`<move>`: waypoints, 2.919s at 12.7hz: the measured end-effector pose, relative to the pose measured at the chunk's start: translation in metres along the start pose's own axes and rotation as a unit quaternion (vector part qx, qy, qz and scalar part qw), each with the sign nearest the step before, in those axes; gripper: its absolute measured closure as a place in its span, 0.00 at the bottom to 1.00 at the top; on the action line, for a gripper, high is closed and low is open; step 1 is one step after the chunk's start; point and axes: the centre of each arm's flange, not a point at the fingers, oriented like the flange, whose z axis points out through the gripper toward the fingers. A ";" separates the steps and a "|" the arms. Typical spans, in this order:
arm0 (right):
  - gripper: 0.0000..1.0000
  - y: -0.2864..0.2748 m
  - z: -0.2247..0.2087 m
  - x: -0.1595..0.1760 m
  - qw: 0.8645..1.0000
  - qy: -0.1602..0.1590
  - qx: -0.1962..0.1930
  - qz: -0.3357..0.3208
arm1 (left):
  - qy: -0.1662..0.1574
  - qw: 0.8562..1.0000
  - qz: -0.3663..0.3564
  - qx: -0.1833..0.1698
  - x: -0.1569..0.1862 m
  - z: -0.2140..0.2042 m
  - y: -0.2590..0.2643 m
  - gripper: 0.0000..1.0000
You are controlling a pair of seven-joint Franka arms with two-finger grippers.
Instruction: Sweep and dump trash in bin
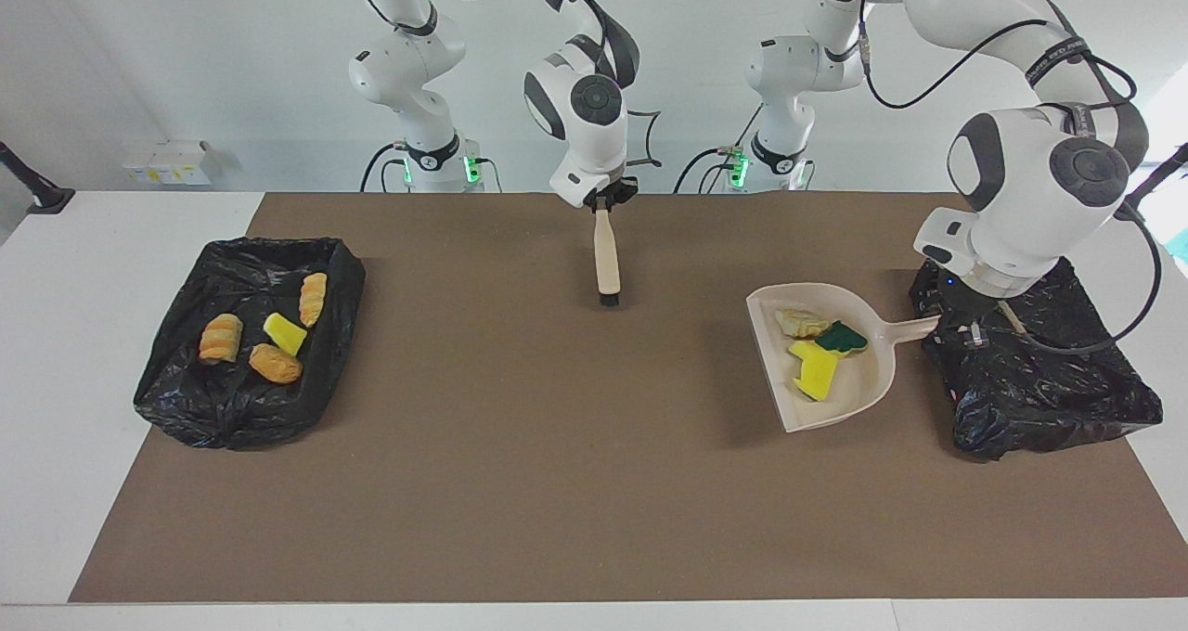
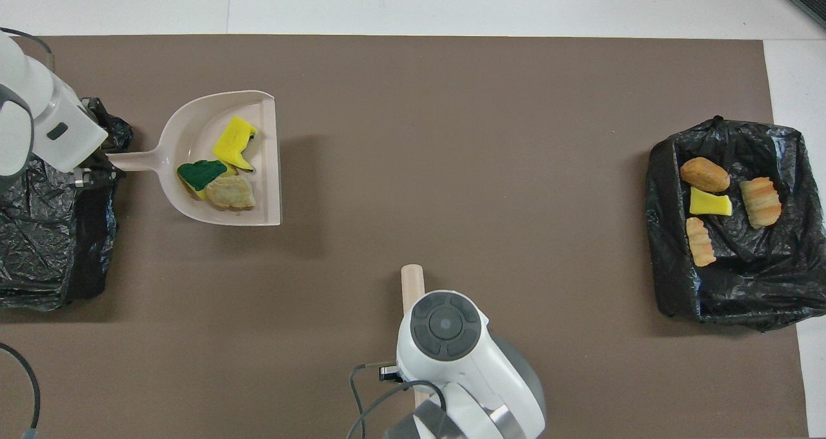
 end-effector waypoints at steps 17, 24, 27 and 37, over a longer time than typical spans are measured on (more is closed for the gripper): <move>0.00 0.014 -0.017 -0.004 0.999 0.046 0.011 -0.010 | 0.005 1.000 -0.010 -0.007 -0.132 0.009 0.007 0.69; 0.00 0.102 -0.142 0.099 0.995 0.091 -0.011 -0.034 | -0.021 1.000 -0.006 0.013 -0.285 -0.004 0.035 0.69; 0.00 0.153 -0.193 0.122 0.995 0.090 -0.015 -0.040 | -0.057 0.998 0.006 0.039 -0.318 -0.008 0.035 0.69; 0.00 0.292 -0.290 0.126 0.996 0.092 0.001 0.002 | -0.313 0.946 0.082 0.020 -0.317 -0.035 0.015 0.69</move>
